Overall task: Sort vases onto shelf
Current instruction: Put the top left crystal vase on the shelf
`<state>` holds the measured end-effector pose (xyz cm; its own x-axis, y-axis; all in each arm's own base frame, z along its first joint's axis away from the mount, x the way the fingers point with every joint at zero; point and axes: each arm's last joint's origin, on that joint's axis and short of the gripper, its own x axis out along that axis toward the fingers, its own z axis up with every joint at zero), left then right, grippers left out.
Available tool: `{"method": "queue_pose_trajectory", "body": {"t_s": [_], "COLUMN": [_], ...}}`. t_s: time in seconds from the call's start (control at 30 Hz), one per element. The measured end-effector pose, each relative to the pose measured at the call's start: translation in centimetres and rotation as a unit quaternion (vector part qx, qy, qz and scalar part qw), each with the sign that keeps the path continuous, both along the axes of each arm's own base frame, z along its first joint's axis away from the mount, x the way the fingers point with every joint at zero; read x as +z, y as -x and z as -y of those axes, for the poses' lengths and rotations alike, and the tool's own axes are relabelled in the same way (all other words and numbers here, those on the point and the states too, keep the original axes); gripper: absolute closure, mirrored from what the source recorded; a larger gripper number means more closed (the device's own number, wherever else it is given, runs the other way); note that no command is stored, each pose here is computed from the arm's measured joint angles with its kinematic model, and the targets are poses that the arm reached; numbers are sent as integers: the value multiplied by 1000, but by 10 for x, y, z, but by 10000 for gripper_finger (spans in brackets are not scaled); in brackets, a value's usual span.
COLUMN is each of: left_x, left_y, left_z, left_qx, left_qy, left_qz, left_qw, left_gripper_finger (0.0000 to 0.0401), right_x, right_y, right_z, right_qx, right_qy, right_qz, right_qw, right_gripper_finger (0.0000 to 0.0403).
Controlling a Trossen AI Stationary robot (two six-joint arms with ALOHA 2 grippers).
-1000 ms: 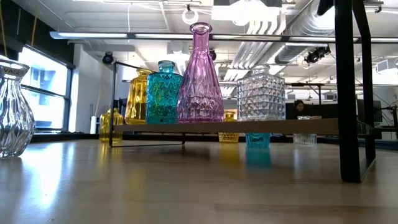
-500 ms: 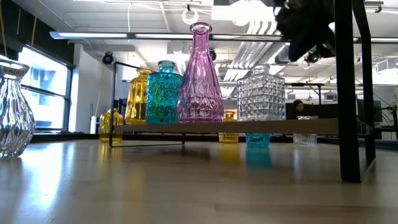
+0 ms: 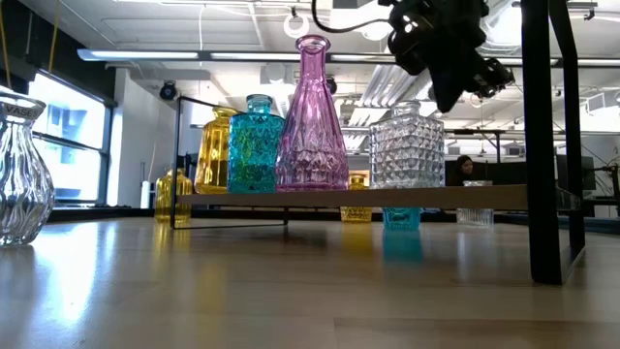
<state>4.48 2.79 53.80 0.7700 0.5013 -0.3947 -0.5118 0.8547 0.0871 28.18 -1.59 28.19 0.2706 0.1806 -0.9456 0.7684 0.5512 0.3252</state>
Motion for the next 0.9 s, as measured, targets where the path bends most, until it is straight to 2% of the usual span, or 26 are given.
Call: {"method": "queue_pose_trajectory", "body": {"t_s": [0.5,0.9], "left_x": [0,0], "left_y": [0,0], "left_z": [0,0], "left_qx": [0,-1], "left_qy": [-1,-1], "left_qz": [-1,-1], "left_qw": [1000,1000], "left_gripper_finger": [364,364], "right_x": [-32,-33], "right_y": [-28,-36], "right_z": [-1,-5], "right_qx": [39,49], "right_qy": [-42,-55], "right_qz": [-10,23], "right_qw": [998,997], "right_gripper_finger": [403,403]}}
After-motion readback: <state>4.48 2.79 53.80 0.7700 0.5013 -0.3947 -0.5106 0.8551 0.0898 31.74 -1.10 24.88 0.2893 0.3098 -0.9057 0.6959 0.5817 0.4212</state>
